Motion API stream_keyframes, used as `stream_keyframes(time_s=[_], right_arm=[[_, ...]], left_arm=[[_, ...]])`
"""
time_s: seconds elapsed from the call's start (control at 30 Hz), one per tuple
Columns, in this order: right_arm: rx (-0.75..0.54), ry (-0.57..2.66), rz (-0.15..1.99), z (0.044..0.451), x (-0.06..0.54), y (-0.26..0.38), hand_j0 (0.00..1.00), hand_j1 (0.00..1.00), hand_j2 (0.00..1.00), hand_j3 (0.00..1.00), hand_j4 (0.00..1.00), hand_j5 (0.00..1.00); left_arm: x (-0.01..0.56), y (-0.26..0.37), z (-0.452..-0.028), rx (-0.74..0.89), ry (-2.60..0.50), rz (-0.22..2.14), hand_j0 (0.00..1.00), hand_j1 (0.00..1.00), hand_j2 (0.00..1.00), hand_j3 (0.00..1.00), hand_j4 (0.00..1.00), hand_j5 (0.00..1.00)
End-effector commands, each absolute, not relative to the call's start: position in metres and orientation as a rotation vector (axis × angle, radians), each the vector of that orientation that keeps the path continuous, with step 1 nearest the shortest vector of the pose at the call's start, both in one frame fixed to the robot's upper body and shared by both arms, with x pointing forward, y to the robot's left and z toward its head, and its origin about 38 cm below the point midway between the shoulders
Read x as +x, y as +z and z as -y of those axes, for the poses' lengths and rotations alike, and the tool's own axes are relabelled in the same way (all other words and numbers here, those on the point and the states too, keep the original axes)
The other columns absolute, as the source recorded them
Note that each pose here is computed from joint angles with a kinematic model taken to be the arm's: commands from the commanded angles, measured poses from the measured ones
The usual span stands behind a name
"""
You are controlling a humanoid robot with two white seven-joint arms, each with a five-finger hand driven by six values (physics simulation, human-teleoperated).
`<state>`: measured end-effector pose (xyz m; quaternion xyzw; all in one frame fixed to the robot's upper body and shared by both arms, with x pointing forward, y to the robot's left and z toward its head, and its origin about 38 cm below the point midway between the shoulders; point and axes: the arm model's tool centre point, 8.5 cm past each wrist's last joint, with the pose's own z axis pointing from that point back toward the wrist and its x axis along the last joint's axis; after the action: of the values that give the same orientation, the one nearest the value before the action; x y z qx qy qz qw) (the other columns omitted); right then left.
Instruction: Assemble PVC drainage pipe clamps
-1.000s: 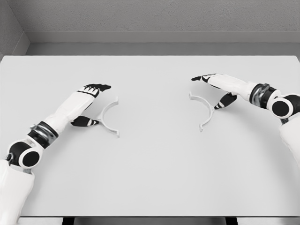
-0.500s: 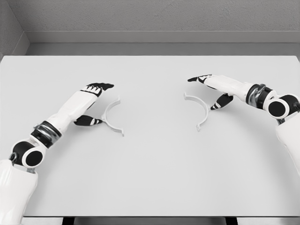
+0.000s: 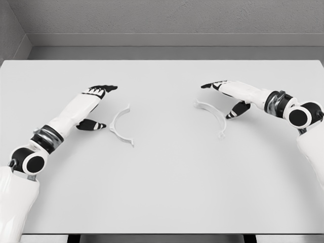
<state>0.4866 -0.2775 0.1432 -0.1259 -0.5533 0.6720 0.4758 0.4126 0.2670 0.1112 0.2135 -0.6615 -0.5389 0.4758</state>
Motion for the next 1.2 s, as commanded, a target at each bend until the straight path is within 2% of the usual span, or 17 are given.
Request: stream_keyframes(time_s=[0.0, 0.33, 0.67, 0.8, 1.17], right_arm=[[-0.304, 1.637, 1.358, 0.277, 0.487, 0.144, 1.0, 1.0, 1.0, 1.0, 1.0, 1.0], [-0.3, 1.636, 1.363, 0.273, 0.487, 0.143, 1.0, 1.0, 1.0, 1.0, 1.0, 1.0], [-0.372, 1.644, 1.313, 0.307, 0.486, 0.153, 1.0, 1.0, 1.0, 1.0, 1.0, 1.0], [-0.359, 1.686, 1.363, 0.289, 0.476, 0.158, 1.0, 1.0, 1.0, 1.0, 1.0, 1.0], [-0.345, 1.716, 1.367, 0.284, 0.462, 0.153, 1.0, 1.0, 1.0, 1.0, 1.0, 1.0]], left_arm=[[0.413, 0.11, -0.265, 0.514, -1.314, 1.619, 1.0, 1.0, 1.0, 1.0, 1.0, 1.0], [0.413, 0.108, -0.255, 0.493, -1.319, 1.621, 1.0, 1.0, 1.0, 1.0, 1.0, 1.0], [0.42, 0.112, -0.237, 0.482, -1.328, 1.626, 1.0, 1.0, 1.0, 1.0, 1.0, 1.0], [0.425, 0.114, -0.227, 0.493, -1.338, 1.633, 1.0, 1.0, 1.0, 1.0, 1.0, 1.0], [0.428, 0.119, -0.208, 0.479, -1.351, 1.662, 1.0, 1.0, 1.0, 1.0, 1.0, 1.0]])
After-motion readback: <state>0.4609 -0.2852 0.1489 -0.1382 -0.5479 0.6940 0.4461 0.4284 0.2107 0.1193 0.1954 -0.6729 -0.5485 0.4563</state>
